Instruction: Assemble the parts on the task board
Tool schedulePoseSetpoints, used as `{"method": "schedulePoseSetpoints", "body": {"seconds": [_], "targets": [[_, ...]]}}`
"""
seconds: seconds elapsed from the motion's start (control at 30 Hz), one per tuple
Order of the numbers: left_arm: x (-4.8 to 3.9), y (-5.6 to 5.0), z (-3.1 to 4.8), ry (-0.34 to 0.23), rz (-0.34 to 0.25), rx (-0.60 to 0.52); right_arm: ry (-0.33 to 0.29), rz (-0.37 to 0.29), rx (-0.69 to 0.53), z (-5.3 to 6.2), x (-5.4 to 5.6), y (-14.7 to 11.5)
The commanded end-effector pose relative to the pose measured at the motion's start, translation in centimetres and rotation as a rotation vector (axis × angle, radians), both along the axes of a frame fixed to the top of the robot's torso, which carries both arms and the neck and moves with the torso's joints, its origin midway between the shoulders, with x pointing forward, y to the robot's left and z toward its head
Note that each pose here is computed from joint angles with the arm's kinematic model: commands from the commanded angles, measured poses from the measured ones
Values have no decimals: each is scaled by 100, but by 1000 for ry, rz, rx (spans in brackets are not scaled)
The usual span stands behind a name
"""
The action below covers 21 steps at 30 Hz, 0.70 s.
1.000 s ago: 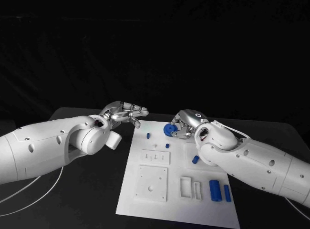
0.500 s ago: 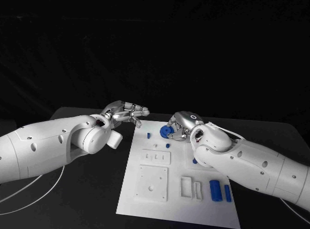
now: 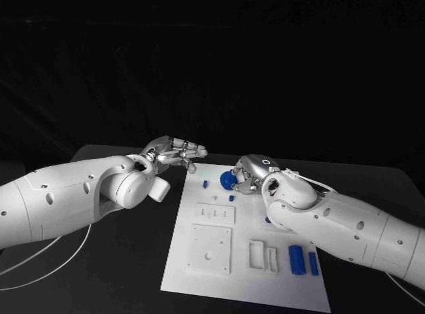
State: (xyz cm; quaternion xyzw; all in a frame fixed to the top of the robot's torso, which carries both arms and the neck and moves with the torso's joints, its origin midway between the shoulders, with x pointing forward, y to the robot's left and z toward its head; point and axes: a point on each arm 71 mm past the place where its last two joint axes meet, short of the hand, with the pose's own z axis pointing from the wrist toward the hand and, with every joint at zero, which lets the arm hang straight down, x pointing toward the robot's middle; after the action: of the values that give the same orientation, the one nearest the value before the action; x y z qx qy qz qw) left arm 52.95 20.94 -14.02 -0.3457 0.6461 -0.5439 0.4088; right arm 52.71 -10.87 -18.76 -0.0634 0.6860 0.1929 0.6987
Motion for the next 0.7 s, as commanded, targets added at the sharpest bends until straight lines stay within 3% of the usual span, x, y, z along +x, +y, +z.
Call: {"method": "schedulePoseSetpoints", "body": {"seconds": [0.03,0.7], "targets": [[-5,-21,20,-5,-18,-3,11,2,-22,-54,-5,15],[17,-36,10,3,-20,2,14,19,19,-45,-33,138]]}}
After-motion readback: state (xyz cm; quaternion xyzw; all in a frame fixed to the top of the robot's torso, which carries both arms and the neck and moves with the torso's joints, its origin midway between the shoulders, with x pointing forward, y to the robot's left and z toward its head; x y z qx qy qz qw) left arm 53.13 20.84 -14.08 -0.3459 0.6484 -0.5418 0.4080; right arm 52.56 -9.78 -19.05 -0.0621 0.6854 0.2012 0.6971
